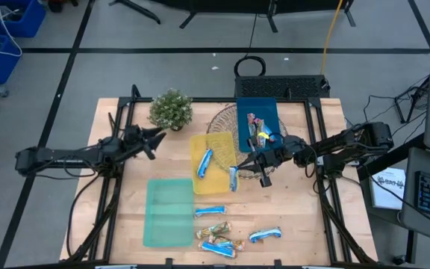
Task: Pick and place Granola Bars by type
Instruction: Put the blue granola bar into the yellow bin
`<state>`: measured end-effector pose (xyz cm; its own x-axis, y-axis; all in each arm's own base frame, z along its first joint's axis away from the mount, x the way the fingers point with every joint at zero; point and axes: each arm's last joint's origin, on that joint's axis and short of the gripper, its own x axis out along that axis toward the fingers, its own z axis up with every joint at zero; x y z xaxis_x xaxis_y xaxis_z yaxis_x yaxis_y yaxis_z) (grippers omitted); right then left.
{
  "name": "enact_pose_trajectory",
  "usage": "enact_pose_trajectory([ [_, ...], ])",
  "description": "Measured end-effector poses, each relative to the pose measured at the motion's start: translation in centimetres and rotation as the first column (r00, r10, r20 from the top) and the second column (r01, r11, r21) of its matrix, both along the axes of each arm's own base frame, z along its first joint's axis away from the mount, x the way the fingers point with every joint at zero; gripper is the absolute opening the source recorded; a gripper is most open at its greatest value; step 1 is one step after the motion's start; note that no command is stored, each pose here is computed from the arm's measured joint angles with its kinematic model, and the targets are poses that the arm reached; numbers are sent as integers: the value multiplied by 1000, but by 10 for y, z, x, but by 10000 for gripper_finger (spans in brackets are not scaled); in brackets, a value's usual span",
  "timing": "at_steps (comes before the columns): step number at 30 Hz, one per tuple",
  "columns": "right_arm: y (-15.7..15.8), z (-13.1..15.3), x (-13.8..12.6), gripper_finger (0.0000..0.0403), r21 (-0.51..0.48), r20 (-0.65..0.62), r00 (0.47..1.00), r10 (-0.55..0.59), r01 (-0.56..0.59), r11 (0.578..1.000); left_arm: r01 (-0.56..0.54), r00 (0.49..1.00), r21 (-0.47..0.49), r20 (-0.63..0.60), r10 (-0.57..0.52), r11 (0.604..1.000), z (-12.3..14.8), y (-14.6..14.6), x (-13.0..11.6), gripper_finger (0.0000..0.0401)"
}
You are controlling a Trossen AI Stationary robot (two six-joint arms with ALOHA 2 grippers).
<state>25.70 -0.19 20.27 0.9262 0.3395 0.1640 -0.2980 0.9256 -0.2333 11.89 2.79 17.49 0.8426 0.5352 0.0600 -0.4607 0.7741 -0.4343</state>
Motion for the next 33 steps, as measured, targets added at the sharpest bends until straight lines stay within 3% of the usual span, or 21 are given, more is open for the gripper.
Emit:
enact_pose_trajectory([
  [7, 0, 0, 0, 0, 0, 2, 1000, -1, 1, 1000, -52, 997, -25, 63, 54, 998, 2, 3, 11, 140],
  [13, 0, 2, 0, 0, -15, 28, 1000, -8, 9, 1000, 89, 986, 10, 139, -89, 996, 6, 0, 20, 116],
  [16, -1, 2, 0, 0, -25, 34, 999, -33, 34, 999, 160, 980, 37, 110, -163, 986, 3, -1, 25, 102],
  [19, -1, 3, 1, 0, -29, 36, 999, -40, 41, 999, 169, 983, 19, 71, -169, 986, -3, -1, 29, 87],
  [23, -1, 0, 5, 0, -29, 20, 999, -36, 36, 999, 142, 990, -6, 21, -142, 990, -8, 1, 36, 63],
  [33, -2, -7, 11, 0, -20, -8, 999, -36, 36, 999, -76, 997, -130, -20, 74, 989, -22, 9, 41, 32],
])
